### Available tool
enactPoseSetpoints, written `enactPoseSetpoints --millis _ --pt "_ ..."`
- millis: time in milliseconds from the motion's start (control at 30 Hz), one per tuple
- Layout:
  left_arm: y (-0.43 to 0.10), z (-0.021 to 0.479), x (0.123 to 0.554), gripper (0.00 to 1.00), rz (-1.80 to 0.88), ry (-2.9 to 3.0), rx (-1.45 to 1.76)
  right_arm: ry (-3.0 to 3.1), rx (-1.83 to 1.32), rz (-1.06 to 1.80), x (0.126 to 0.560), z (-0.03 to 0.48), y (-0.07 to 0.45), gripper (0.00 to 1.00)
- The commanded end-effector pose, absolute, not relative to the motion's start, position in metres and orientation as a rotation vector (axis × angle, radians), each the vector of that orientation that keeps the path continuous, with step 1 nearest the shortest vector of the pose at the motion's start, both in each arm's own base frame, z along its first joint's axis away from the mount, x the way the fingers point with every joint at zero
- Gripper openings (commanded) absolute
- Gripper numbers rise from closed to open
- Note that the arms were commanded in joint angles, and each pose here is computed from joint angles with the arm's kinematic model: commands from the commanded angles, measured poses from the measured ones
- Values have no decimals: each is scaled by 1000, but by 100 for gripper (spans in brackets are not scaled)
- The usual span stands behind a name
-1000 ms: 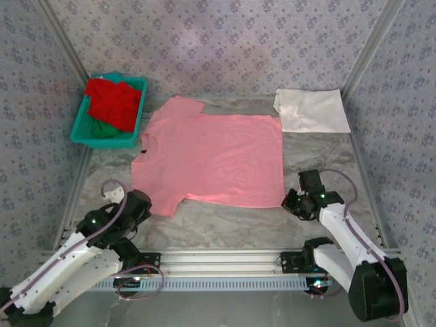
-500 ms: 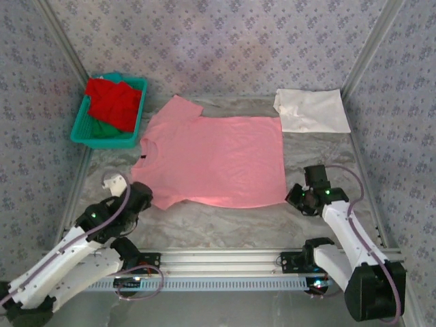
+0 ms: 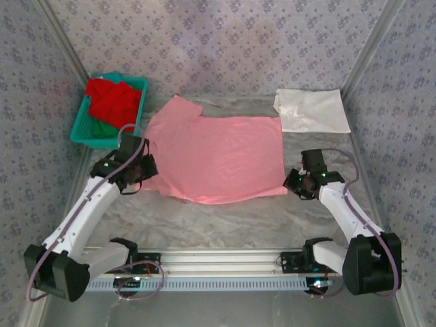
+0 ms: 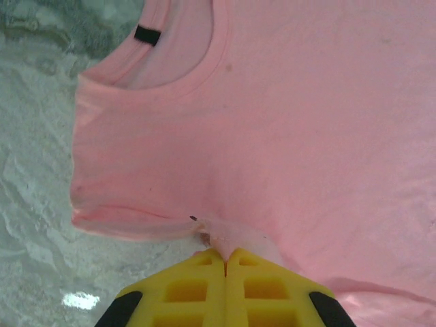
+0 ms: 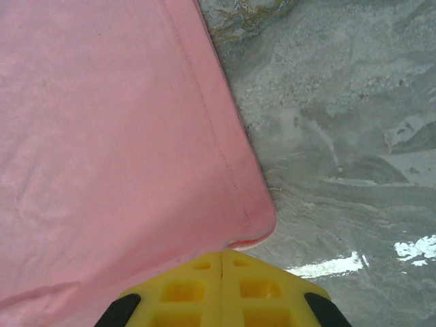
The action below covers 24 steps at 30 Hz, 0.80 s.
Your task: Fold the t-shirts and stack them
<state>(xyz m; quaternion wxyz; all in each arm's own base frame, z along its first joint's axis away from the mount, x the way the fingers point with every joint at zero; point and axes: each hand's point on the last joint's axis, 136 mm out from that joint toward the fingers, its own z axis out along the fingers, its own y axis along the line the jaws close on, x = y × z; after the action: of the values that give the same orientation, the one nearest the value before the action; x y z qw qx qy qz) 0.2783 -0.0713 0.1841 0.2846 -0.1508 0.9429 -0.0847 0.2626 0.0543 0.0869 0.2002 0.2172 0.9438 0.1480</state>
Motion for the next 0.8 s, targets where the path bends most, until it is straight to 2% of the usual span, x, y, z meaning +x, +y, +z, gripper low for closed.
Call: enactPoseSetpoints --millis 0,467,767 --pt "-72 198 290 0 -264 2525 -308 2604 588 395 275 98 49 0" --pt "-48 180 339 0 -170 2645 -232 2632 578 373 308 96 37 0" --pt "-54 192 366 0 -204 2644 -186 2633 556 386 328 99 38 0"
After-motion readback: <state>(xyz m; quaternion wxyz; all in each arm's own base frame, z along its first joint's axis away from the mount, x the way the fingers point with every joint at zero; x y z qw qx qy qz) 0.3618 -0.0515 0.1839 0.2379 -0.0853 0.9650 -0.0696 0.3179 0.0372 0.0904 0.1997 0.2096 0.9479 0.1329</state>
